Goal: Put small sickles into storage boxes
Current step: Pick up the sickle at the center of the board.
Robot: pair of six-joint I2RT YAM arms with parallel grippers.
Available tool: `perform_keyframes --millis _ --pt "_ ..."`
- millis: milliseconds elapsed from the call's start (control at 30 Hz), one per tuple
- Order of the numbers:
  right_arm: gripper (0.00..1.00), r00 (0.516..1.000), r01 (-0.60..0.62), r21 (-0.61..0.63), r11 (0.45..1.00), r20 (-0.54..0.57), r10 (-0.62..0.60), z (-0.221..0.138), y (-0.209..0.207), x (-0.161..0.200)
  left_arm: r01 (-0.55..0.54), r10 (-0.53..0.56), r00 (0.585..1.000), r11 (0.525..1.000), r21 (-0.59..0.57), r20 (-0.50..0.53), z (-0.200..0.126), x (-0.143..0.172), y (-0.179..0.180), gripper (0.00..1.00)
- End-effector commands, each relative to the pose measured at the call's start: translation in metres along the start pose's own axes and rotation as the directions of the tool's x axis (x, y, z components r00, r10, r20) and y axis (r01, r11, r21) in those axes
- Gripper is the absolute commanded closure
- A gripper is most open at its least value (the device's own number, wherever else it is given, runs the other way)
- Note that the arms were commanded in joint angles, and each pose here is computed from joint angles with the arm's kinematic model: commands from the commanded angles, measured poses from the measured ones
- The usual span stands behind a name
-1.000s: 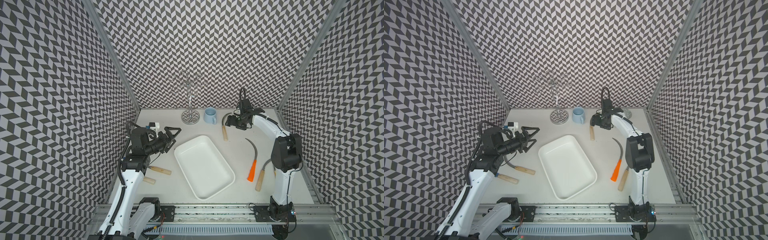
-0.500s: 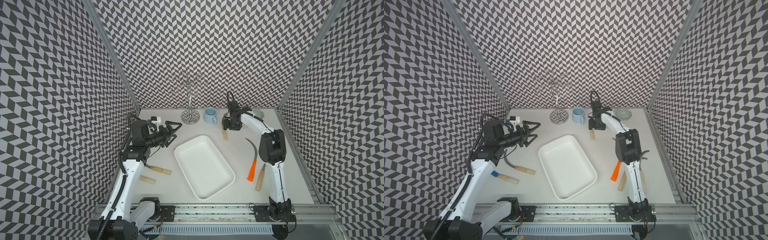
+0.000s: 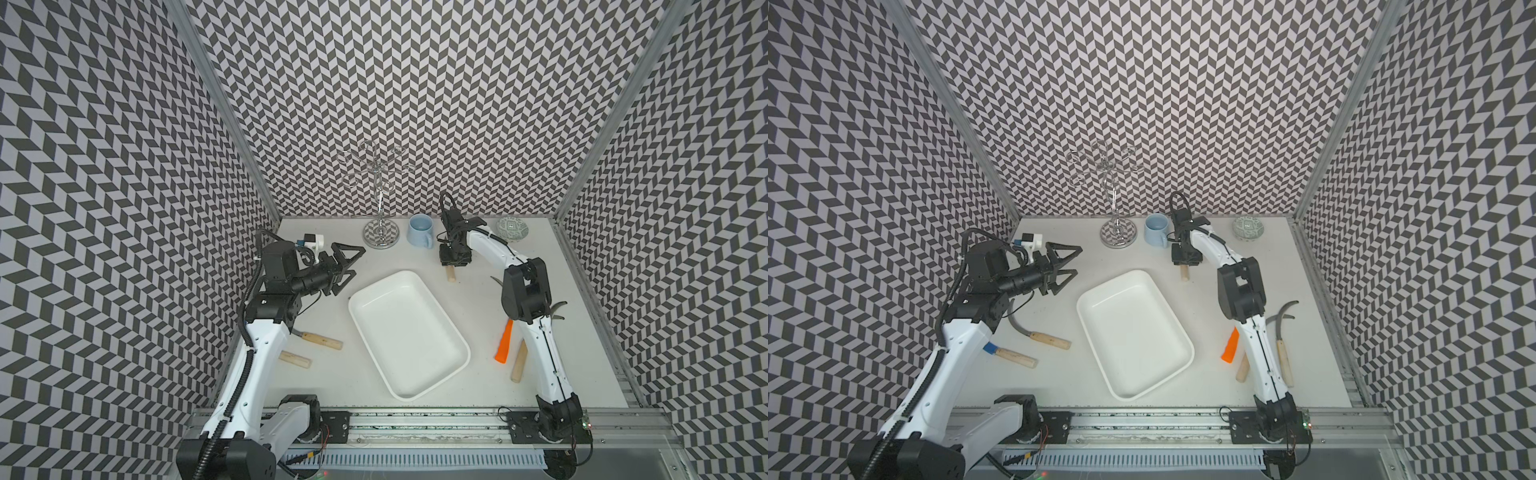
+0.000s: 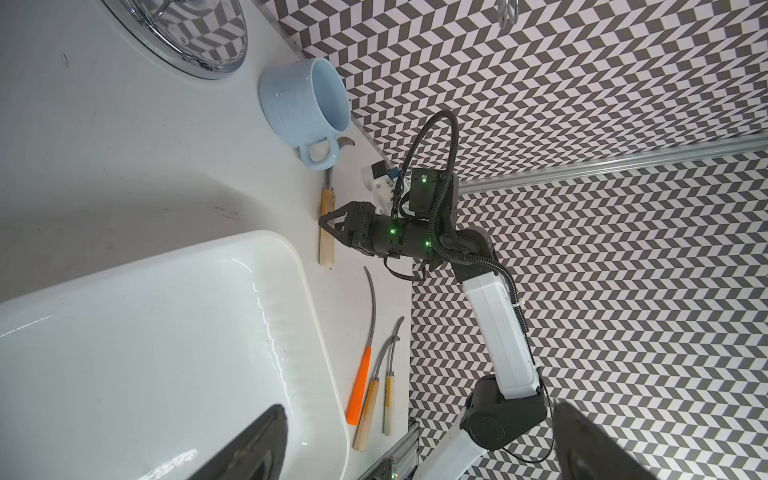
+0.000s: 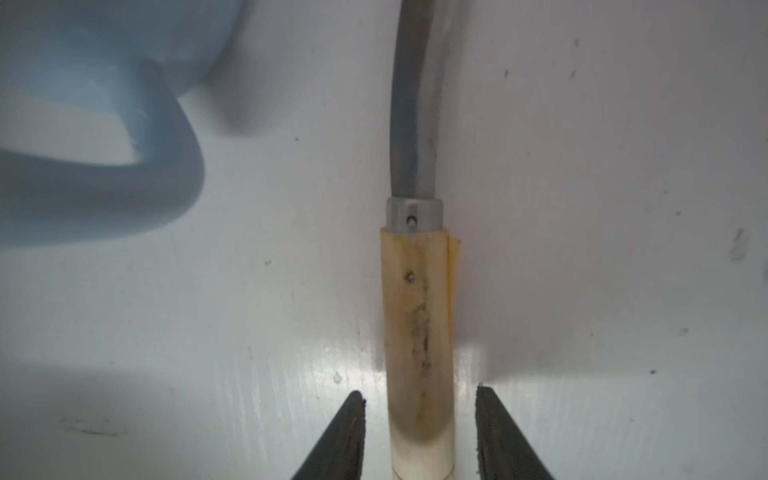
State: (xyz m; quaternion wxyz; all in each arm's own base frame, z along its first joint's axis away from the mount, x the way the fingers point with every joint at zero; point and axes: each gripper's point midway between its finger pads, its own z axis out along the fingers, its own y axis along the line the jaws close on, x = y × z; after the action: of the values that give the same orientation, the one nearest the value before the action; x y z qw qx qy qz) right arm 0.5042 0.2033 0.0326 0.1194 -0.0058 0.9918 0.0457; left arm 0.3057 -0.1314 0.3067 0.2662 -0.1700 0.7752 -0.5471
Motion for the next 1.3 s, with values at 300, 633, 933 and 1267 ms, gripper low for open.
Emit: perform_keyframes --millis 300,633,933,1267 --pt "0.73 0.998 -0.014 0.094 0.995 -0.063 0.020 0.022 -0.014 0.016 -0.004 0.004 1.000 0.998 0.061 -0.003 -0.002 0.005 -0.006 0.00" --pt "0.97 0.999 -0.005 0.092 0.996 -0.044 0.009 0.013 -0.014 0.011 0.004 -0.004 1.000 0.998 0.056 -0.002 -0.001 0.005 -0.004 0.00" --pt "1.00 0.999 0.011 0.100 0.995 0.040 -0.015 -0.027 -0.015 -0.006 -0.010 0.012 1.000 0.998 0.070 -0.019 0.003 0.000 -0.020 0.00" --pt "1.00 0.991 0.008 0.062 0.998 0.132 -0.016 -0.084 -0.010 -0.019 -0.013 0.018 0.998 0.997 0.080 -0.058 0.016 0.006 -0.026 0.00"
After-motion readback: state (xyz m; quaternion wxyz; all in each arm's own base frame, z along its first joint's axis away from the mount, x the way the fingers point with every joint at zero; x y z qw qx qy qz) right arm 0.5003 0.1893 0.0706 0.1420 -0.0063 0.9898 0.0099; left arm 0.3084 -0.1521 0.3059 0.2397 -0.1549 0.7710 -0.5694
